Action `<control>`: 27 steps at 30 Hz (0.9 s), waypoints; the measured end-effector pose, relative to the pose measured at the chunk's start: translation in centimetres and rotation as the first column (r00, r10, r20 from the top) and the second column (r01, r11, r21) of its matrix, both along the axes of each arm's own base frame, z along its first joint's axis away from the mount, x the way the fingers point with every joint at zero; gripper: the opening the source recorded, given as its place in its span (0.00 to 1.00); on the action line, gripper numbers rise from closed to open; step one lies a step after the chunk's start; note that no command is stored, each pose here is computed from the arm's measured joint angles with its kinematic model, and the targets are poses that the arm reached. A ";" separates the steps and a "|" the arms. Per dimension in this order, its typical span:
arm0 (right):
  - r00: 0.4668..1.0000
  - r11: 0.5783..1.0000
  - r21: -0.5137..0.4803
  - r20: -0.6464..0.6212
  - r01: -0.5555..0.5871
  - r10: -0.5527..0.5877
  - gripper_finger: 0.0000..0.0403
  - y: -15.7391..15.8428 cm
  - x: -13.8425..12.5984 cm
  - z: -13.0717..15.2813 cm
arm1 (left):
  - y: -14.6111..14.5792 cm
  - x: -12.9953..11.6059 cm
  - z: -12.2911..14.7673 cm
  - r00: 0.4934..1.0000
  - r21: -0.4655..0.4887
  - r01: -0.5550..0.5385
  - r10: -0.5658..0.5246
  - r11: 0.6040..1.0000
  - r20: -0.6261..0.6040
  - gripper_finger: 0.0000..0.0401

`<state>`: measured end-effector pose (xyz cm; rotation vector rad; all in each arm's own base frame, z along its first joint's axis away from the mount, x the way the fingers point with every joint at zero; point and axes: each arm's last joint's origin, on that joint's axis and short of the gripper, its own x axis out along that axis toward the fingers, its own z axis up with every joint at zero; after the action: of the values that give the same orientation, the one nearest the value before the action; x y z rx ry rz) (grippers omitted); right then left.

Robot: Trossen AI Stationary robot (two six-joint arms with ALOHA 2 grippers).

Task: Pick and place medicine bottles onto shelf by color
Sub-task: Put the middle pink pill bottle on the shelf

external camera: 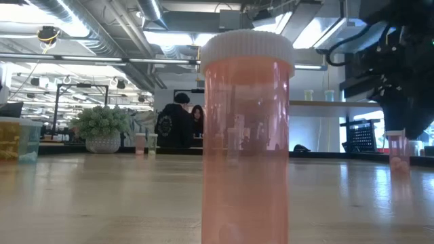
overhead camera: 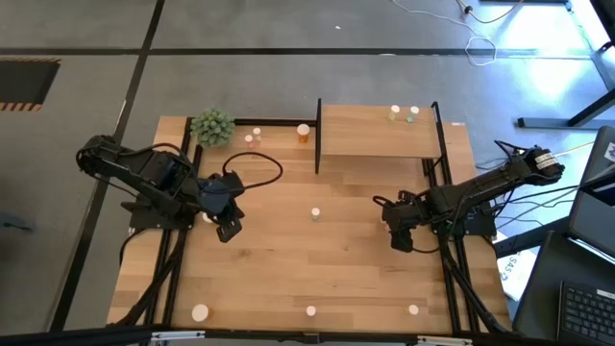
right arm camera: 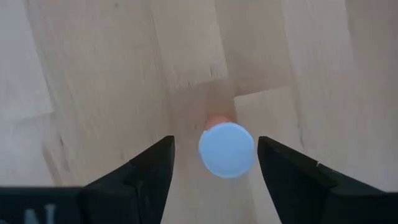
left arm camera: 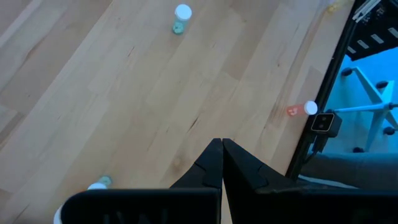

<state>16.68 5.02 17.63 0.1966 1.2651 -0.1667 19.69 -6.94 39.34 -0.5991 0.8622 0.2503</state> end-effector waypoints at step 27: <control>0.999 0.999 0.007 0.015 0.031 -0.031 0.31 0.0 -0.1 -0.6 | 0.0 0.0 0.0 1.000 0.001 0.000 0.000 1.000 -0.001 0.00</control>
<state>16.62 4.98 17.06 0.2232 1.2476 -0.1875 19.69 -6.94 39.34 -0.5984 0.8628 0.2504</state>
